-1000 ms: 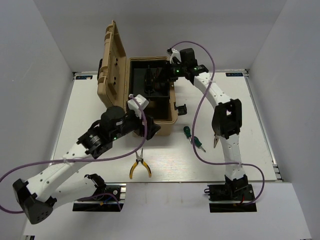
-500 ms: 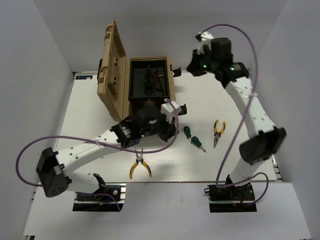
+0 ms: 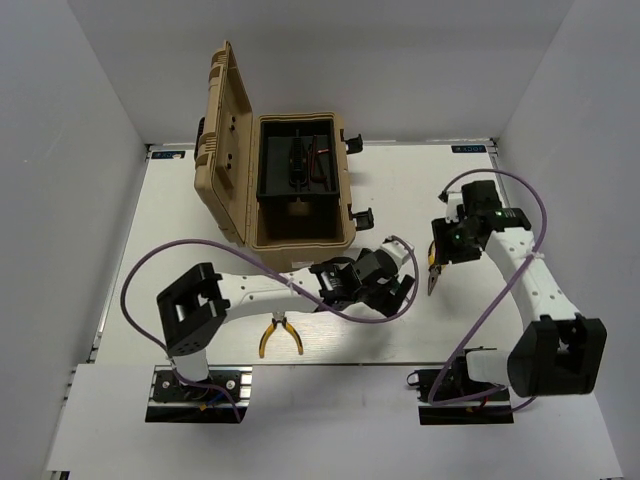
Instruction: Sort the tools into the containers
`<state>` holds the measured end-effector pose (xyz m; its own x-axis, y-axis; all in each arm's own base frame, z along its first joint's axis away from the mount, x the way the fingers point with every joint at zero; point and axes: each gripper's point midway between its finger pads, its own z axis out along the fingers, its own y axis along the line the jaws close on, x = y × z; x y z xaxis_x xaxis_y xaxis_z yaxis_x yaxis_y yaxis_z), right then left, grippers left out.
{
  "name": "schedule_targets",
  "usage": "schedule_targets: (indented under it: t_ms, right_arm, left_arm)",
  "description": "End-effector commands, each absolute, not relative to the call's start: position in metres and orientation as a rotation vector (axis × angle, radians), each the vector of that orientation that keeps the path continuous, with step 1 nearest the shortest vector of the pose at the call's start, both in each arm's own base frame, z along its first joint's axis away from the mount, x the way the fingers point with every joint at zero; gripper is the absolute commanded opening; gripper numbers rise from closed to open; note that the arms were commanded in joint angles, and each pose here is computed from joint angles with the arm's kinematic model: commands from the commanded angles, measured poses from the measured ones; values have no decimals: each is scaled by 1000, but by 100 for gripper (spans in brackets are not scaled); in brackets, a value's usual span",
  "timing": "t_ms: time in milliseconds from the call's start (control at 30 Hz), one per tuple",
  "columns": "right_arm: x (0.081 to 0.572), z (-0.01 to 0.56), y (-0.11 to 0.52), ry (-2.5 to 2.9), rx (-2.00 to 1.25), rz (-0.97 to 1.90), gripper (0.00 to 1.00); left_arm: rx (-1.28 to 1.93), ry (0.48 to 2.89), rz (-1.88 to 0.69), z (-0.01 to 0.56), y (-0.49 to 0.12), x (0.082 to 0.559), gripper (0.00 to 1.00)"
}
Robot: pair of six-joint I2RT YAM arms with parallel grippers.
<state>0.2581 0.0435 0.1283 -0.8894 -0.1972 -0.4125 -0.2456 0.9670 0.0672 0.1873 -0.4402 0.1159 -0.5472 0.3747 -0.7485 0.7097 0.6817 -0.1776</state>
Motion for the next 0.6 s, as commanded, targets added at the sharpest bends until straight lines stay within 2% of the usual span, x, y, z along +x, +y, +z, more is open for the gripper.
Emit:
schedule_targets:
  t_ms: [0, 167, 333, 567]
  right_arm:
    - [260, 141, 51, 2594, -346, 262, 43]
    - [251, 124, 55, 2587, -308, 353, 28]
    - [245, 116, 61, 2582, -276, 445, 27]
    - [242, 109, 58, 2557, -207, 510, 27]
  left_arm:
    - [602, 2178, -567, 129, -439, 222, 93]
    - [503, 2201, -461, 107, -445, 245, 85]
    - [401, 2224, -432, 92, -451, 265, 70]
    - [253, 2199, -425, 96, -454, 282, 71]
